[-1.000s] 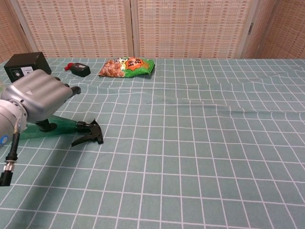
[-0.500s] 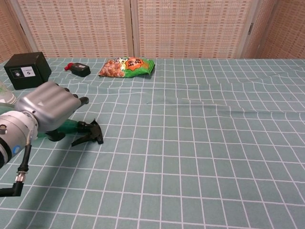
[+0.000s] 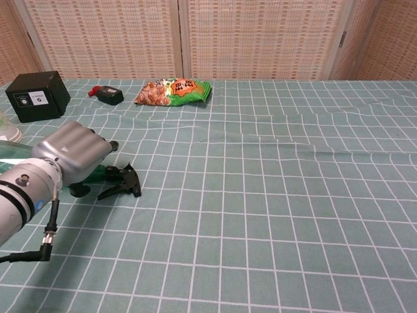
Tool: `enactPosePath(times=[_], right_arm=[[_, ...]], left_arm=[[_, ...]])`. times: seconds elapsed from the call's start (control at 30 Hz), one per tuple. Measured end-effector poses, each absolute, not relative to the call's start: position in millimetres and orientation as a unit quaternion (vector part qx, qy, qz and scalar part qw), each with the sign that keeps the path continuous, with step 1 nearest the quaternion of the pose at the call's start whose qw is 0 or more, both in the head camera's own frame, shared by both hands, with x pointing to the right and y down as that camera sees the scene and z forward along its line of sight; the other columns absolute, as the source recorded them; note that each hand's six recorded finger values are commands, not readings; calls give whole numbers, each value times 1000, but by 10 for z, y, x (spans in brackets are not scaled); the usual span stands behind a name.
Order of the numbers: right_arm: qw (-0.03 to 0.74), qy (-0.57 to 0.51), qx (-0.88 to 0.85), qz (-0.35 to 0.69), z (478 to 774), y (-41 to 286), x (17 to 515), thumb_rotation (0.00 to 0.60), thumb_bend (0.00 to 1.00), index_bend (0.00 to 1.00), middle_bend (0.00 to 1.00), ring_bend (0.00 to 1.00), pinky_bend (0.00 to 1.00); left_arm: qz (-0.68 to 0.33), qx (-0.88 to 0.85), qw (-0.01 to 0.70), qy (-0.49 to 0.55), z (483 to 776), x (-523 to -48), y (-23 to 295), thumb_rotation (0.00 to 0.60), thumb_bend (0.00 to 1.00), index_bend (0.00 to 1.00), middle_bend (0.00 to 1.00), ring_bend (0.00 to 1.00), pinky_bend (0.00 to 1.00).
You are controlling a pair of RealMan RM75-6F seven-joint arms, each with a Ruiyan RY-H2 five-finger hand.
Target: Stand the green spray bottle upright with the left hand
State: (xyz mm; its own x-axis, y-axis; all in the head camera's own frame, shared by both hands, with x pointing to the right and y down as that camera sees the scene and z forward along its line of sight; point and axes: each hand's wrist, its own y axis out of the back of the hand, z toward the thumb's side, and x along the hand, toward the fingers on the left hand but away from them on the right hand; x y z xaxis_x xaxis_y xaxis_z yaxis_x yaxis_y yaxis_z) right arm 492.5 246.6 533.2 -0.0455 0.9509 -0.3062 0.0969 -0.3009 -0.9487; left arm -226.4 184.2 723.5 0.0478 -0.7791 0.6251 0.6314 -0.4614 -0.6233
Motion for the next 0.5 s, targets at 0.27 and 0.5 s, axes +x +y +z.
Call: enactPosePath(times=[0.27, 0.5], right_arm=[[380, -455, -578, 560, 5328, 2467, 4925, 600, 0, 464, 472, 324, 288], [381, -456, -579, 559, 5328, 2469, 4925, 600, 0, 465, 476, 329, 288]], left_arm=[[-694, -507, 506, 73, 7293, -2320, 1809, 600, 252, 234, 311, 269, 292], [-700, -500, 504, 70, 7295, -2398, 1774, 600, 251, 255, 332, 288, 306]])
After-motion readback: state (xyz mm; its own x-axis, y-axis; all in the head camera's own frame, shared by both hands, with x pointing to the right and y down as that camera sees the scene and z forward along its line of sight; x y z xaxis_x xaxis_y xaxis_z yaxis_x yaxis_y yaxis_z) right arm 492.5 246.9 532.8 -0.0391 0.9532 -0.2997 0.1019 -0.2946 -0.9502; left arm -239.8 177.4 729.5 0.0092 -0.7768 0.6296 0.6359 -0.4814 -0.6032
